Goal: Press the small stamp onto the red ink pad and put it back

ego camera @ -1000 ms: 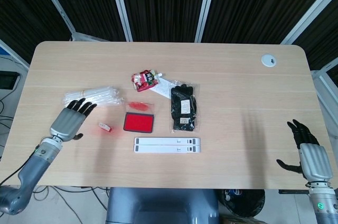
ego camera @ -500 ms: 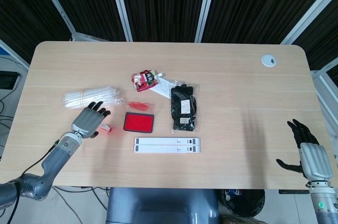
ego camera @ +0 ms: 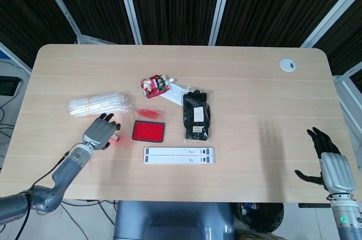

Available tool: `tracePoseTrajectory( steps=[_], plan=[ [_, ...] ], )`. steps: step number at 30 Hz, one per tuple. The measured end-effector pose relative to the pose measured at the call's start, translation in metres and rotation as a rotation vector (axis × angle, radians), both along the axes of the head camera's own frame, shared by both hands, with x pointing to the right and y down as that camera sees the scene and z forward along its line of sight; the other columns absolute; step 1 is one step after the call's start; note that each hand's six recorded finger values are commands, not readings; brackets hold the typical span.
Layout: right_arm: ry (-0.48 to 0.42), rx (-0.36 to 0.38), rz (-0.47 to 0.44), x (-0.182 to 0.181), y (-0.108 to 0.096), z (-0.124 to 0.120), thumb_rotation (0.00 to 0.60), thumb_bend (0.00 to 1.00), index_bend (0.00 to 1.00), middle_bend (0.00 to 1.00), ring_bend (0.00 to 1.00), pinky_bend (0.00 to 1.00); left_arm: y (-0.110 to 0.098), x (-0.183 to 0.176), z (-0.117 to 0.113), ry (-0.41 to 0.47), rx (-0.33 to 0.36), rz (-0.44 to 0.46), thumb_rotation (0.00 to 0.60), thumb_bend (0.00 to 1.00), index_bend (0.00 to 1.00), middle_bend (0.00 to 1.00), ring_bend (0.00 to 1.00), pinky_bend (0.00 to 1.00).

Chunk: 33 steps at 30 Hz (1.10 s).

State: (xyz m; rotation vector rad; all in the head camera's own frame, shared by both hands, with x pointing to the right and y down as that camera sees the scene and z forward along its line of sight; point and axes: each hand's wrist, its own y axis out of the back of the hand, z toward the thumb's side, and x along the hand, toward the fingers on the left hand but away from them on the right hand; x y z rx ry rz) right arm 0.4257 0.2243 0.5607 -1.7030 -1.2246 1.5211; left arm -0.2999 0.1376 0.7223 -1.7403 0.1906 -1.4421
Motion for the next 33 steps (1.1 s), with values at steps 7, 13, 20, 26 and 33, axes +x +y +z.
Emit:
tracePoseTrajectory(
  steps=[7, 13, 20, 26, 33],
  plan=[
    [-0.001, -0.002, 0.003, -0.0005, -0.0001, 0.0000, 0.600, 0.07, 0.00, 0.00, 0.00, 0.18, 0.0002, -0.0008, 0.0028, -0.004, 0.004, 0.004, 0.600, 0.33, 0.40, 0.43, 0.11, 0.18],
    [-0.003, -0.003, 0.007, -0.0002, 0.0003, 0.0001, 0.600, 0.07, 0.00, 0.00, 0.00, 0.18, 0.0004, -0.0016, 0.0037, -0.005, 0.005, 0.004, 0.600, 0.36, 0.43, 0.44, 0.12, 0.18],
    [-0.002, -0.002, 0.006, 0.0004, 0.0006, 0.0000, 0.600, 0.08, 0.00, 0.00, 0.00, 0.18, 0.0009, -0.0035, 0.0039, -0.010, 0.009, 0.005, 0.600, 0.36, 0.45, 0.44, 0.12, 0.18],
    [-0.002, -0.002, 0.004, 0.0000, 0.0005, -0.0002, 0.600, 0.08, 0.00, 0.00, 0.00, 0.18, 0.0007, -0.0052, 0.0038, -0.014, 0.012, 0.004, 0.600, 0.36, 0.48, 0.44, 0.12, 0.19],
    [-0.004, -0.002, 0.005, -0.0004, 0.0006, -0.0004, 0.600, 0.08, 0.00, 0.00, 0.00, 0.18, 0.0014, -0.0057, 0.0044, -0.015, 0.014, 0.003, 0.600, 0.41, 0.53, 0.50, 0.19, 0.24]
  ],
)
